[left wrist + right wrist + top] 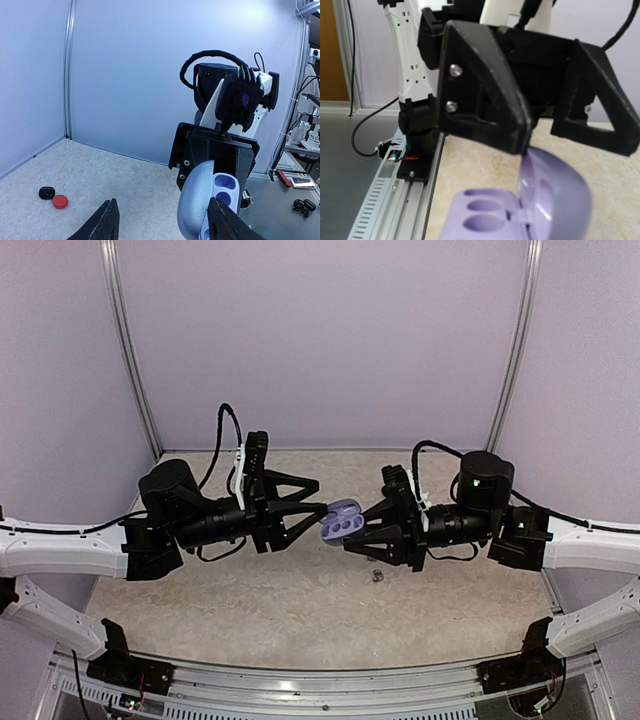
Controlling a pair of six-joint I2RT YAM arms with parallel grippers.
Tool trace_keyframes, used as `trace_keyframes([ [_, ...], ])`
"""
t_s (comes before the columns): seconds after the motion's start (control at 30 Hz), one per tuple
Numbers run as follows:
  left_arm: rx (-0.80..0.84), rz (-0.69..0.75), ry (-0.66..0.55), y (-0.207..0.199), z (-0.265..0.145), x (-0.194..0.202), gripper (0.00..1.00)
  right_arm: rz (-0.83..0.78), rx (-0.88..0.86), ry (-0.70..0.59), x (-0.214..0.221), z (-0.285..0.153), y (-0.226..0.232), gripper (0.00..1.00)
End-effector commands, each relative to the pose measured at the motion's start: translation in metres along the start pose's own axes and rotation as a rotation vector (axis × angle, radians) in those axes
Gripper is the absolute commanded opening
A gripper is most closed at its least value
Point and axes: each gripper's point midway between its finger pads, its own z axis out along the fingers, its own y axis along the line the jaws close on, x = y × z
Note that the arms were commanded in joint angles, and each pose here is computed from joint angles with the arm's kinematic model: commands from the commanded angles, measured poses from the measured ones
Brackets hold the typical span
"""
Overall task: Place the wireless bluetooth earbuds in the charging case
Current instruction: Open the charging case, then move the left earbud to the center of the board.
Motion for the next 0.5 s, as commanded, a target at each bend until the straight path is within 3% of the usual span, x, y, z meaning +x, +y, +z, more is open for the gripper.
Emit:
trace_keyframes([
  [0.0,-0.026,0.004,-0.057,0.005,-0.001,-0.021,0.61,-0.011,-0.009,-0.008,-0.001,-0.003,0.005,0.09],
  [0.27,-0.075,-0.016,-0.062,0.020,-0.008,-0.017,0.63,0.016,0.057,-0.016,0.001,-0.013,-0.007,0.08],
  [0.47,-0.279,-0.064,-0.011,0.069,-0.015,0.006,0.64,0.101,0.190,-0.052,0.005,-0.049,-0.039,0.08],
])
